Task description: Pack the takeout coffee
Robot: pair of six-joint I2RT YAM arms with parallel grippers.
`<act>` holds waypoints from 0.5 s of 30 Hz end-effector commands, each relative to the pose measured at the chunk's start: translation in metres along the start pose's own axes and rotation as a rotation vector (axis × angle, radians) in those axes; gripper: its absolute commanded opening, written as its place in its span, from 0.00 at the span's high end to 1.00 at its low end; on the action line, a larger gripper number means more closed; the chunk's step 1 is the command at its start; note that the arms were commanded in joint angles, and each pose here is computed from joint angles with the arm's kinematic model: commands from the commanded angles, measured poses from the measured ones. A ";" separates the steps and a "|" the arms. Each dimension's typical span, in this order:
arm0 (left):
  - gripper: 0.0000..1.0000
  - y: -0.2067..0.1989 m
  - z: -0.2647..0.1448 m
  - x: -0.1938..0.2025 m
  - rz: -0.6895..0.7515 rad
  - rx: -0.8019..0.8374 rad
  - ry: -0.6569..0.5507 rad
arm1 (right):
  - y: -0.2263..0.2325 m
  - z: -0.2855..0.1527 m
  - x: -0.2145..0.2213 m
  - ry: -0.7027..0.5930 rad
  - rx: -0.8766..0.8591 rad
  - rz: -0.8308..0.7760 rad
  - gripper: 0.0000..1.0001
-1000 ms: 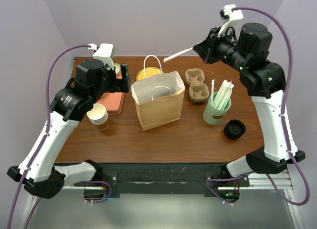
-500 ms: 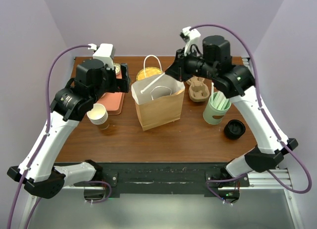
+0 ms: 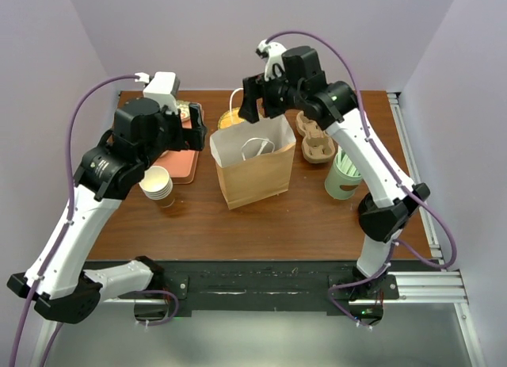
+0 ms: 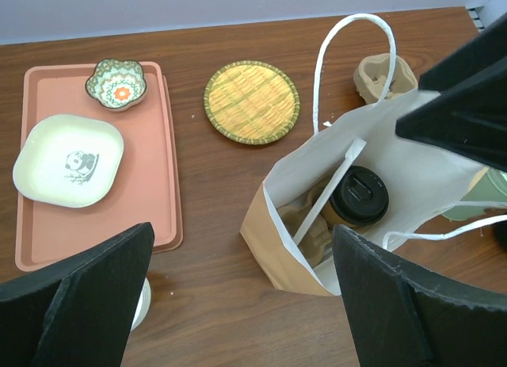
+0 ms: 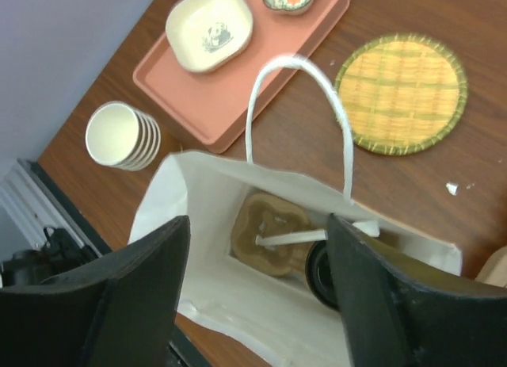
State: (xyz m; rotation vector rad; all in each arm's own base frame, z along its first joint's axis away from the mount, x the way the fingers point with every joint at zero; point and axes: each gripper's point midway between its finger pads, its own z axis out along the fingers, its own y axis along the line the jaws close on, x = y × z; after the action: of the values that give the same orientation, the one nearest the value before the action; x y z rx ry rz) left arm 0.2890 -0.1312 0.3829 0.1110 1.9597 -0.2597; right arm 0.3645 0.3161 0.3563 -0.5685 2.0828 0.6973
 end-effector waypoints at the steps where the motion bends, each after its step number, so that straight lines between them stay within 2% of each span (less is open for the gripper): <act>1: 0.00 -0.013 -0.012 -0.023 -0.013 0.081 -0.102 | 0.009 -0.074 -0.054 -0.176 0.052 -0.031 0.02; 5: 0.00 -0.029 -0.017 -0.031 -0.036 0.181 -0.171 | 0.009 -0.100 -0.044 -0.206 0.075 0.032 0.01; 9: 0.00 -0.040 -0.033 -0.045 -0.079 0.271 -0.266 | 0.006 -0.145 -0.046 -0.306 0.131 0.132 0.01; 13: 0.00 -0.045 -0.041 -0.049 -0.084 0.314 -0.312 | 0.000 -0.162 -0.033 -0.327 0.175 0.245 0.02; 15: 0.00 -0.044 -0.040 -0.047 -0.079 0.312 -0.309 | -0.006 -0.157 -0.019 -0.297 0.199 0.269 0.01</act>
State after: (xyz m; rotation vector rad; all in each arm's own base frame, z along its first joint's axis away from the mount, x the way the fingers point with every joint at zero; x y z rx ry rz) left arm 0.2660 -0.1540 0.4210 0.1756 1.7180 -0.5208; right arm 0.2797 0.2185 0.4690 -0.2247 1.8688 0.6887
